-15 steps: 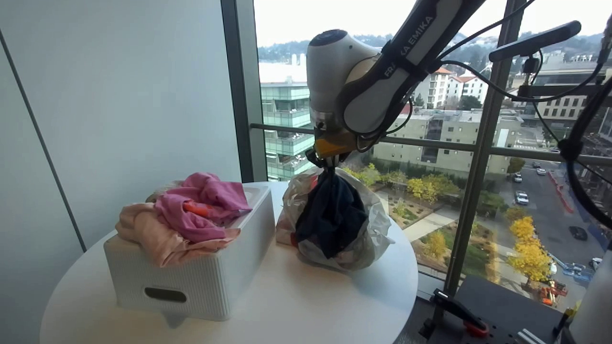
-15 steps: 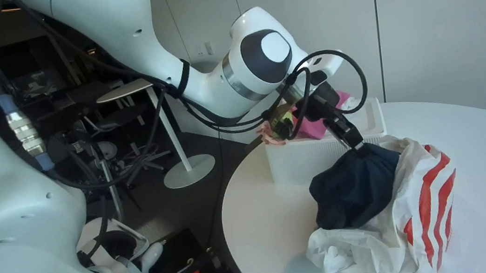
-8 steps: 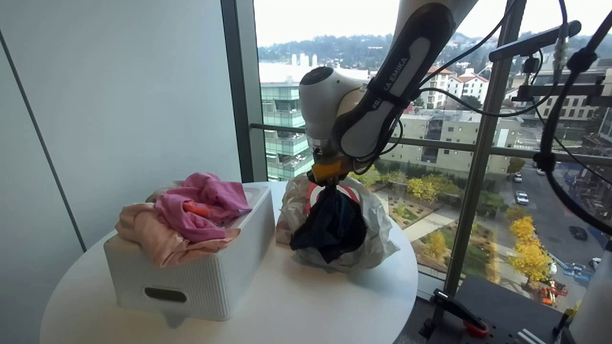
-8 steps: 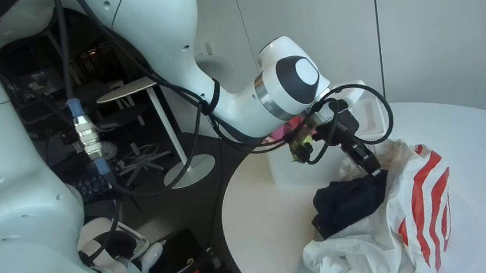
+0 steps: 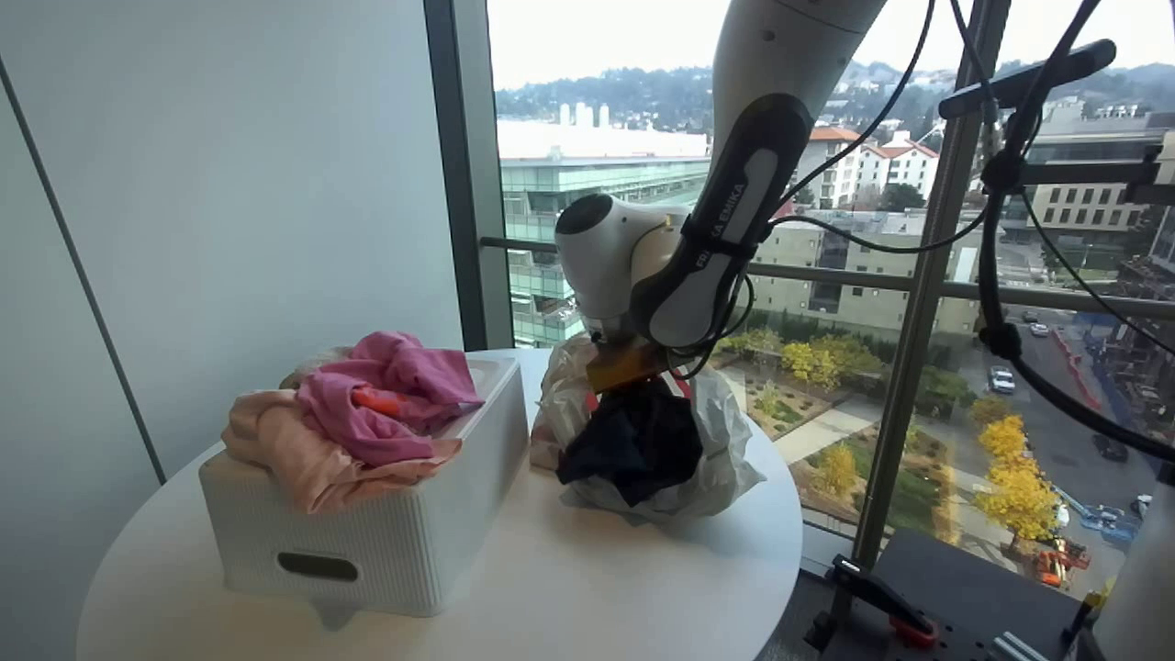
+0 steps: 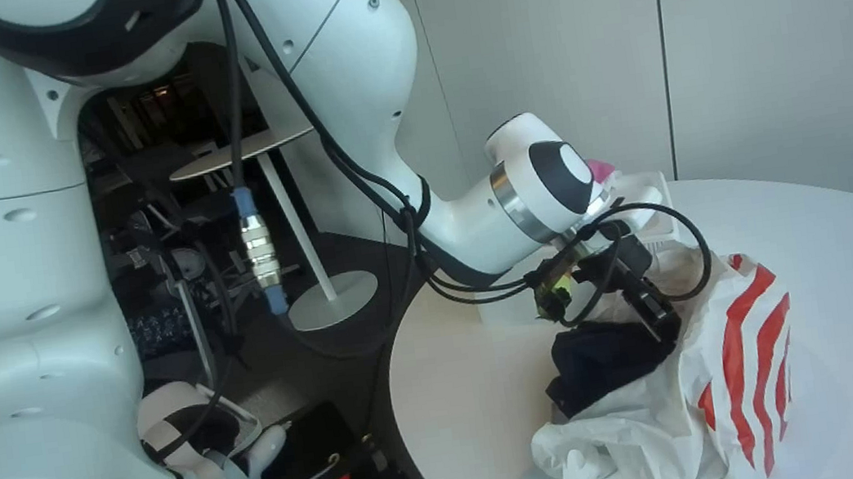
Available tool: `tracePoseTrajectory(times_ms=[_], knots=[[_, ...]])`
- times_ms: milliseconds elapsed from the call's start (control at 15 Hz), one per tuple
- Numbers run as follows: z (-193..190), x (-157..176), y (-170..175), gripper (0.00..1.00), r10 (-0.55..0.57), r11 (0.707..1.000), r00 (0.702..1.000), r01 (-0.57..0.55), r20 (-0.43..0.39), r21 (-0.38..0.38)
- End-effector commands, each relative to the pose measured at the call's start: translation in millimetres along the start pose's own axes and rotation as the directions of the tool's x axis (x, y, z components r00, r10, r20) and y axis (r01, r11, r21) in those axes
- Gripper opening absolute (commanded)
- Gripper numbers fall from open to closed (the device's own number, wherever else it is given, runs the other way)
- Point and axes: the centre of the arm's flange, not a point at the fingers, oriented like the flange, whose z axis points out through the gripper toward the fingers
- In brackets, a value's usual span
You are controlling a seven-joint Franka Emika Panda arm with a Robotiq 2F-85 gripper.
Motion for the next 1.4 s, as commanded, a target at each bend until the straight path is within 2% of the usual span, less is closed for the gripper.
tracePoseTrajectory(times_ms=[0,200,267,333,733,933,1000,1133,1333], knots=[[25.3,3.1,-18.3,0.03,0.005,0.999,1.000,-0.005,0.002,-0.037],[35.7,2.4,-19.6,0.04,0.000,0.998,1.000,0.001,0.016,-0.056],[33.0,3.0,-19.4,0.33,-0.007,0.999,1.000,0.009,0.029,-0.046],[29.0,3.2,-18.7,0.33,-0.007,0.999,0.999,0.008,0.033,-0.047],[-30.1,3.2,-13.6,0.78,-0.015,0.998,1.000,0.016,0.022,-0.067],[-64.7,4.1,-14.1,0.99,-0.016,0.999,1.000,0.017,0.017,-0.040],[-76.2,2.0,-14.5,1.00,-0.023,1.000,0.998,0.023,0.050,-0.004],[-96.0,-6.6,-20.6,1.00,-0.064,0.991,0.991,0.050,0.113,0.125],[-108.1,-22.8,-33.0,1.00,-0.104,0.969,0.977,0.058,0.184,0.240]])
